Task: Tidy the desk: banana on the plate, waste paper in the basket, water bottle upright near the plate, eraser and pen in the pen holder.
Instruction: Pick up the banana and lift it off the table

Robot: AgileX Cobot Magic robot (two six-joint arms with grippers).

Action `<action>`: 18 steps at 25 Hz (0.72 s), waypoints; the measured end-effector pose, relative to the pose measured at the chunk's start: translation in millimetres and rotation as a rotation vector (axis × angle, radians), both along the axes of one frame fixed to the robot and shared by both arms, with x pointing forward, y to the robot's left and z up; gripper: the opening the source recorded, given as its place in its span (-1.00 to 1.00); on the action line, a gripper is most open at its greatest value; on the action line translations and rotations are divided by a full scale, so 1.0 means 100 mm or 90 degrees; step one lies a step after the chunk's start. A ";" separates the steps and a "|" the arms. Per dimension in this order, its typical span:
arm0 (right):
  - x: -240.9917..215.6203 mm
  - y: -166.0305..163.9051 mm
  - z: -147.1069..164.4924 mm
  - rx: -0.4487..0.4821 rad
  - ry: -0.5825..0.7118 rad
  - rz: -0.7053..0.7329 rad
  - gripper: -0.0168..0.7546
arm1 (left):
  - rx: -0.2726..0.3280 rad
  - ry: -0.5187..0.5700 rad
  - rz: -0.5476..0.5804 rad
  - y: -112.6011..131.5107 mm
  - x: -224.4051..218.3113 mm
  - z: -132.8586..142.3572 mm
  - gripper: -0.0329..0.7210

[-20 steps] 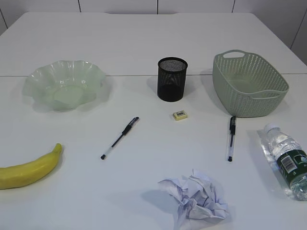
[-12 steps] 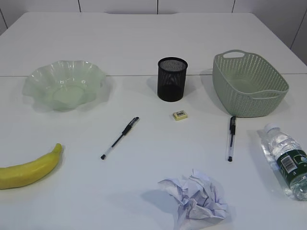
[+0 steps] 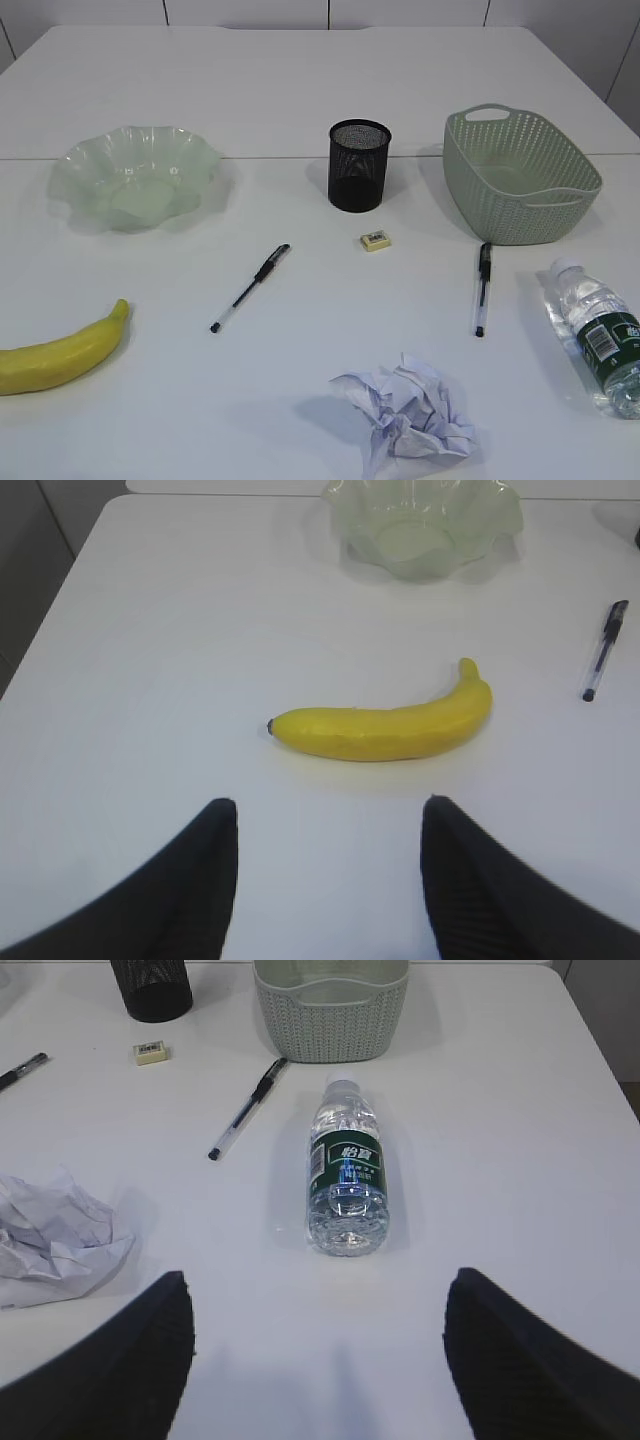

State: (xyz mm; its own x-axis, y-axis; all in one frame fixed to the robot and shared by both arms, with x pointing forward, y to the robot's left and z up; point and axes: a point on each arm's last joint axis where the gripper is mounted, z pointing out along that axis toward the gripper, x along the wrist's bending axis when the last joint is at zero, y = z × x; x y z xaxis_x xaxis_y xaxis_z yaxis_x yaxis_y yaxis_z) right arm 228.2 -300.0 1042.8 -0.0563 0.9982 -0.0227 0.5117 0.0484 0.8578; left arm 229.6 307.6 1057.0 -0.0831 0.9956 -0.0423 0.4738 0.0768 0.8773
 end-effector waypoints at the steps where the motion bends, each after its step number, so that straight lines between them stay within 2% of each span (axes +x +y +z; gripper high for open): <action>1: 0.00 0.00 0.00 0.000 0.000 0.000 0.57 | 0.000 0.000 0.000 0.00 0.00 0.00 0.21; 14: 0.00 0.00 0.00 0.000 0.000 0.000 0.56 | 0.002 -0.001 -0.001 0.00 0.00 0.00 0.21; 18: 0.00 0.02 0.00 0.013 0.001 0.009 0.56 | 0.053 -0.016 -0.028 0.00 -0.02 0.11 0.19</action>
